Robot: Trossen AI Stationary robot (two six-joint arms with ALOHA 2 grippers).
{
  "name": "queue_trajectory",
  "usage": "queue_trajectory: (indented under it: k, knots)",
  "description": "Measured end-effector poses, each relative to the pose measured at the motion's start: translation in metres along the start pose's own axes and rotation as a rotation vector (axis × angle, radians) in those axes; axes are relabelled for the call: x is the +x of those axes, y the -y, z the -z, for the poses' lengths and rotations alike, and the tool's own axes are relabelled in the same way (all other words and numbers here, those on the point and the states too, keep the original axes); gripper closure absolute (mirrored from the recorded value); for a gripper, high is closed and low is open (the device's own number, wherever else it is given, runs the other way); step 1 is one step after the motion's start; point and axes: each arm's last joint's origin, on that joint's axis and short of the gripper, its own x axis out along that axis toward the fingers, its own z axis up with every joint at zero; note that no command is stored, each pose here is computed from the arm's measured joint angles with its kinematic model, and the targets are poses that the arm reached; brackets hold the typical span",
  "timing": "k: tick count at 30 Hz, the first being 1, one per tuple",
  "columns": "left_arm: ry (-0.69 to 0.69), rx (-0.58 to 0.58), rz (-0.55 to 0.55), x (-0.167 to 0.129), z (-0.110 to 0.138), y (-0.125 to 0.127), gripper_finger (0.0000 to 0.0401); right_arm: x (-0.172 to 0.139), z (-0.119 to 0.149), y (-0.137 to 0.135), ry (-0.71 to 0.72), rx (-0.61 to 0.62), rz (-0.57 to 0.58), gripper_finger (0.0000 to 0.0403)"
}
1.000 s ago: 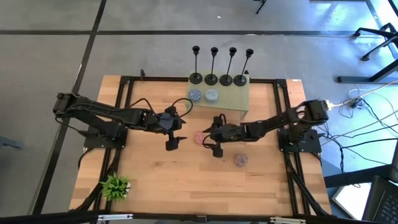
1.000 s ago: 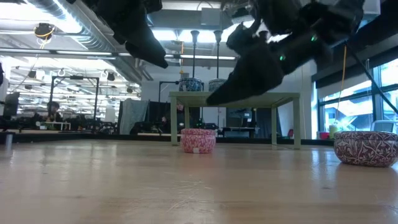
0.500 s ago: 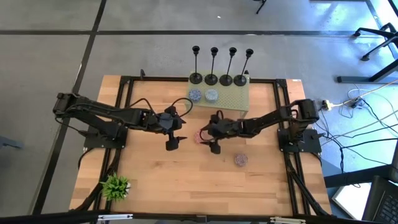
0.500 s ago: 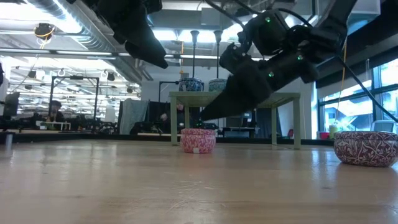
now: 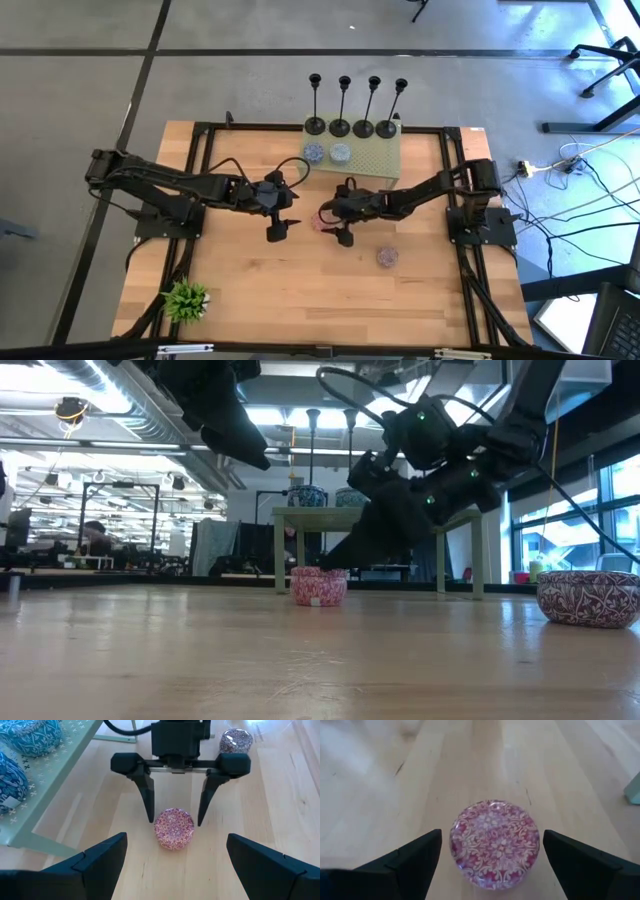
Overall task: Pick & Place candle stick holders
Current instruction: Put the pink scented candle on the shelf
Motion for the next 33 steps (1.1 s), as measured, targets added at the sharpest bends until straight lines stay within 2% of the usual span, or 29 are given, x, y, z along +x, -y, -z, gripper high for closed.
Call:
queue_trajectory:
  k: [10, 15, 23, 33]
  knots:
    - [0.000, 0.001, 0.001, 0.0000, 0.0000, 0.0000, 0.0061, 0.0035, -0.0061, 0.0071, -0.007, -0.014, 0.039, 0.0050]
    - [0.000, 0.000, 0.001, 0.0000, 0.0000, 0.0000, 0.0061, 0.0036, -0.0060, 0.0045, -0.010, -0.015, -0.032, 0.0050]
    - [-0.001, 0.001, 0.003, 0.0000, 0.0000, 0.0001, 0.0061, 0.0036, -0.0036, 0.0062, -0.036, -0.014, -0.003, 0.0051]
    - [-0.001, 0.001, 0.005, 0.0000, 0.0001, 0.0001, 0.0061, 0.0034, -0.0011, 0.0061, -0.062, -0.031, -0.003, 0.0089]
